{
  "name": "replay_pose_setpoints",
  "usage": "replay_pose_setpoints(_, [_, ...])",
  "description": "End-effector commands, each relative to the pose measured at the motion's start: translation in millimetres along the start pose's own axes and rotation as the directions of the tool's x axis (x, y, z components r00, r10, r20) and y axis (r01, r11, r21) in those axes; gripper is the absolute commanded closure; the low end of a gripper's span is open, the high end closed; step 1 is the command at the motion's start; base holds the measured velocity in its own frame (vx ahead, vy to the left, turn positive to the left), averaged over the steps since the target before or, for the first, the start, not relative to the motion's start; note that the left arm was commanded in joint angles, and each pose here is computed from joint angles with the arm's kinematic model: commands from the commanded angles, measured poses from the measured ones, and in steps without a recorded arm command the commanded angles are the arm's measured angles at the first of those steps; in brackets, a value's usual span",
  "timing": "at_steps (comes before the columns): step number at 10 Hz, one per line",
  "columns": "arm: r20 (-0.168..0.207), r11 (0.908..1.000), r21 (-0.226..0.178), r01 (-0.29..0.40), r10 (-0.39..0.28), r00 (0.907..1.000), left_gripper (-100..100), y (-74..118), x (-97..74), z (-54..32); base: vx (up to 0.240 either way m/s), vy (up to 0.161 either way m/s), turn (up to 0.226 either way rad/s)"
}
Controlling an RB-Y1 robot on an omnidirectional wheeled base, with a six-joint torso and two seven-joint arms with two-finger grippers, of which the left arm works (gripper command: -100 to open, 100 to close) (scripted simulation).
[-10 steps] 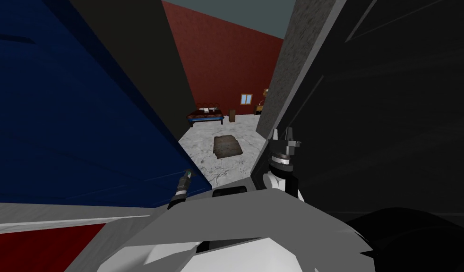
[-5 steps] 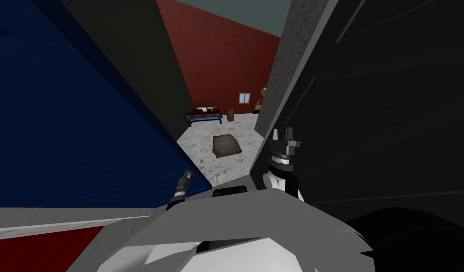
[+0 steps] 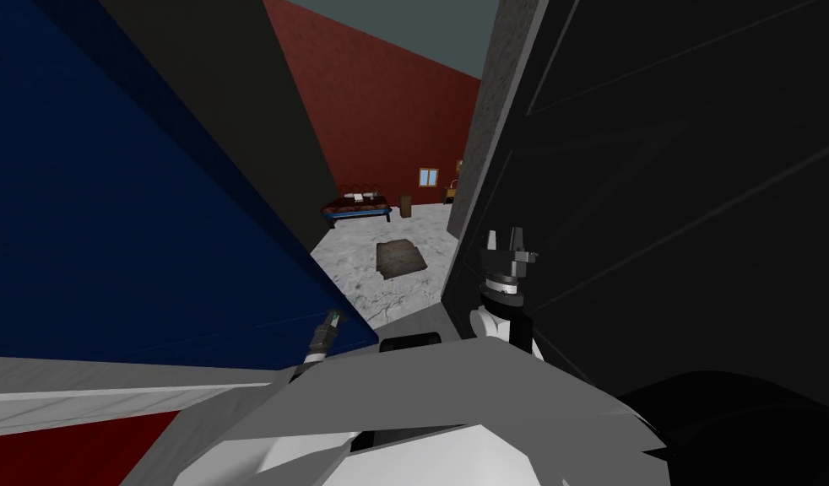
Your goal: Pull the door open
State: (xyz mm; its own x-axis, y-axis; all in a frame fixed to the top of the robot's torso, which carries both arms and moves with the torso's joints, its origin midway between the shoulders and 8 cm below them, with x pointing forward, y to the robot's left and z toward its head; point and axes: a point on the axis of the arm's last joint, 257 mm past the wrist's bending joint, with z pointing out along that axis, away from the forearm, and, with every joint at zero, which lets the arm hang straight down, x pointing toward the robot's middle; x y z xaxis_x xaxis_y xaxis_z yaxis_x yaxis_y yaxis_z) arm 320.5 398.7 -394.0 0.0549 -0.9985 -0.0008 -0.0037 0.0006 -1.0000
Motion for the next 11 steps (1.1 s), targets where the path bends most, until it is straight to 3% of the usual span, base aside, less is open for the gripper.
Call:
replay_pose_setpoints(1, [-0.017,1.0,0.005,0.0,0.0,0.9998,100,-2.4,-1.8,-6.2,-0.197,0.045,-0.102])
replay_pose_setpoints(2, [-0.029,1.0,0.004,0.001,-0.001,0.9996,100,-2.5,-1.7,-10.7,-0.207,0.032,-0.102])
replay_pose_setpoints(3, [-0.025,1.0,-0.001,0.002,-0.002,0.9997,100,-0.7,0.9,-8.4,-0.093,0.006,-0.021])
replay_pose_setpoints(4, [-0.041,1.0,-0.004,0.003,-0.003,0.9992,100,0.8,0.5,-17.8,-0.152,0.015,-0.171])
replay_pose_setpoints(11, [-0.101,1.0,0.003,0.001,0.0,0.9949,100,-2.1,-4.5,-49.7,-0.215,0.052,-0.147])
